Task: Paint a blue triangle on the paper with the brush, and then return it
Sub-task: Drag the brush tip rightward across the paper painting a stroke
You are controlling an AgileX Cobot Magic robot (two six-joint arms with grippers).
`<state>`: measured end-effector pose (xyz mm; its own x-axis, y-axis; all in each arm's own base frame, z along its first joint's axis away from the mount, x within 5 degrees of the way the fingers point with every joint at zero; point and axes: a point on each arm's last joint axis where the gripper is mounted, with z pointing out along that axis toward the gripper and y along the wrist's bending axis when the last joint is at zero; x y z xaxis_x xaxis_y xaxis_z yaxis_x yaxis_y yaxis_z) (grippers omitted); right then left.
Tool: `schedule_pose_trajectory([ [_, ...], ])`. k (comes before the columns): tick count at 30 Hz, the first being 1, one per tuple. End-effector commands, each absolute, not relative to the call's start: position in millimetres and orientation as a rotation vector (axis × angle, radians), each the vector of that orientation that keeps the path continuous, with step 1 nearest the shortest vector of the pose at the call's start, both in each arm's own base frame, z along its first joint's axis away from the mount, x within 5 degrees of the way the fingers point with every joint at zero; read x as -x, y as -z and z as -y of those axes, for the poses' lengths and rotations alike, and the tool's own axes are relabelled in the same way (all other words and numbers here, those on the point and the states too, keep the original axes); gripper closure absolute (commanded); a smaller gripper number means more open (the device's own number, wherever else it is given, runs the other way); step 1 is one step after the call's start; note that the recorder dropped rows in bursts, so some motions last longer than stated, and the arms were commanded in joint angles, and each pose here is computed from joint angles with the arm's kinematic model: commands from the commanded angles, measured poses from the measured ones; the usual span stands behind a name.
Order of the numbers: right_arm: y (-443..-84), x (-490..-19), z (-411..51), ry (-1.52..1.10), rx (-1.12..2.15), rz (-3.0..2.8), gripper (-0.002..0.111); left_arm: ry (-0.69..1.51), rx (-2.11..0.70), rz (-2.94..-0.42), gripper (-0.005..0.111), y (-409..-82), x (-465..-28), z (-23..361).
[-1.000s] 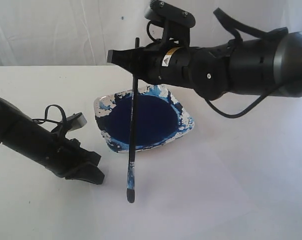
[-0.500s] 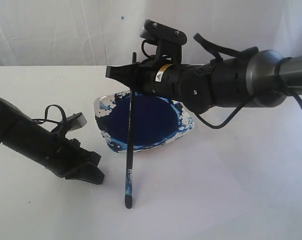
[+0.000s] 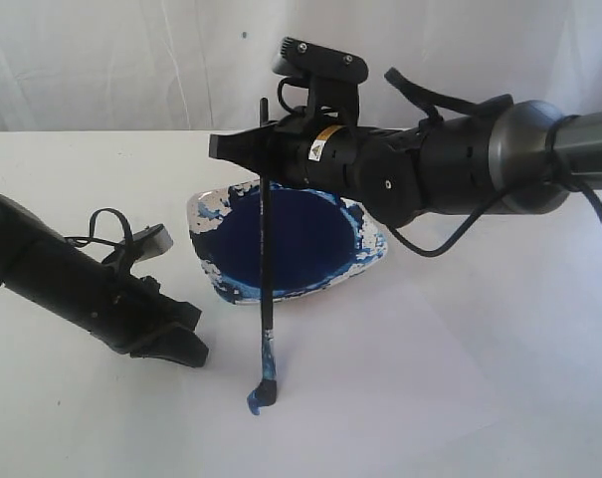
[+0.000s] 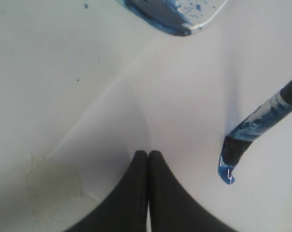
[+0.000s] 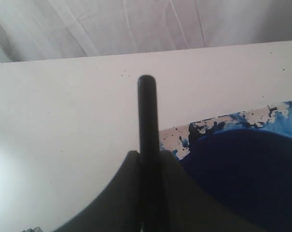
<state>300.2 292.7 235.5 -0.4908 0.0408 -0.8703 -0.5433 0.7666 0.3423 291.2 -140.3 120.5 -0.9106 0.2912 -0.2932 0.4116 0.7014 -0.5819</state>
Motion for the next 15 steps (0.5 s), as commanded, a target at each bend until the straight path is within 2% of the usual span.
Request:
schedule_pose_trajectory([
  [1,-236,-300,-292,-0.666,0.494,-1.926,0.108,0.953,-0.618,-2.750,0.107,-115,-288,139],
  [15,-238,-318,-274,-0.573,0.511,-1.879,0.108,0.953,-0.618,-2.750,0.107,-115,-288,139],
])
